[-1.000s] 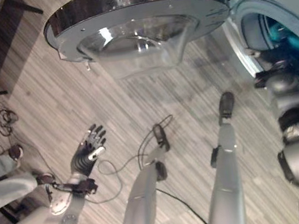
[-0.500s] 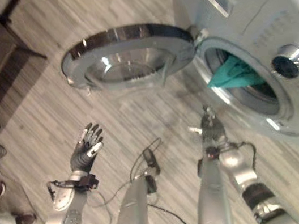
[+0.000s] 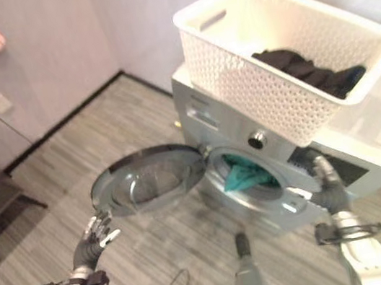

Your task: Grab the laundry basket,head to the washer,open it,put in the laundry and shut it.

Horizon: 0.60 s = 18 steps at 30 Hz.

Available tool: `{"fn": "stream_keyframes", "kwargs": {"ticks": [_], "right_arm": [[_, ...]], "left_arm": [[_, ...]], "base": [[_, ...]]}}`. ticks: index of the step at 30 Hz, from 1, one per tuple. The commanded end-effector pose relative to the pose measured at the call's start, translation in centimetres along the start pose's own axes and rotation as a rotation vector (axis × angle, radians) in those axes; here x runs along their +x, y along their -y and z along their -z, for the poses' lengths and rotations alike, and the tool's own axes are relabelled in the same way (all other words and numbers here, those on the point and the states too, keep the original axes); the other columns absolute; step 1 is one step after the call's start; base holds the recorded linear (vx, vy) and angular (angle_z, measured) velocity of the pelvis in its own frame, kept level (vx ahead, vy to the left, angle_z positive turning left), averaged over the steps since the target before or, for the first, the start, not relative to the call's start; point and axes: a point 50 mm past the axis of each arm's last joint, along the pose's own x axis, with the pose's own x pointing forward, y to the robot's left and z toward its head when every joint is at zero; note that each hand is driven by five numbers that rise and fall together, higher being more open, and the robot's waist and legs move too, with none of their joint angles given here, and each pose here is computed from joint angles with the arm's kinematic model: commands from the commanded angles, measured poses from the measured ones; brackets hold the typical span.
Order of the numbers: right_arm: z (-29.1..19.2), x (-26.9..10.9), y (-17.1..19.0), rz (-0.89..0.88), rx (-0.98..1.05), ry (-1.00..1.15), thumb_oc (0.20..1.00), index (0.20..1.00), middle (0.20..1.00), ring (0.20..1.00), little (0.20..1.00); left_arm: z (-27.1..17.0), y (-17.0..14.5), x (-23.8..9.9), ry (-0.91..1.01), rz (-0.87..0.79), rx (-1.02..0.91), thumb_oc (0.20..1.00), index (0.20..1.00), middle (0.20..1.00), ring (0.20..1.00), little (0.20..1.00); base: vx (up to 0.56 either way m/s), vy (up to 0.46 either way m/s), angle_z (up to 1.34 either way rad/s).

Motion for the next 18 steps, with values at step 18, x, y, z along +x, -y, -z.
{"fn": "stream_keyframes", "kwargs": {"ticks": [18], "right_arm": [[-17.1,11.0,10.0,-0.035,-0.852,0.365,1.000,1.000,1.000,1.000,1.000]], "left_arm": [[-0.9,4.1,2.6,0.012,0.245,0.020,1.000,1.000,1.000,1.000,1.000]], "base": [[0.08,-0.041,0.04]]}}
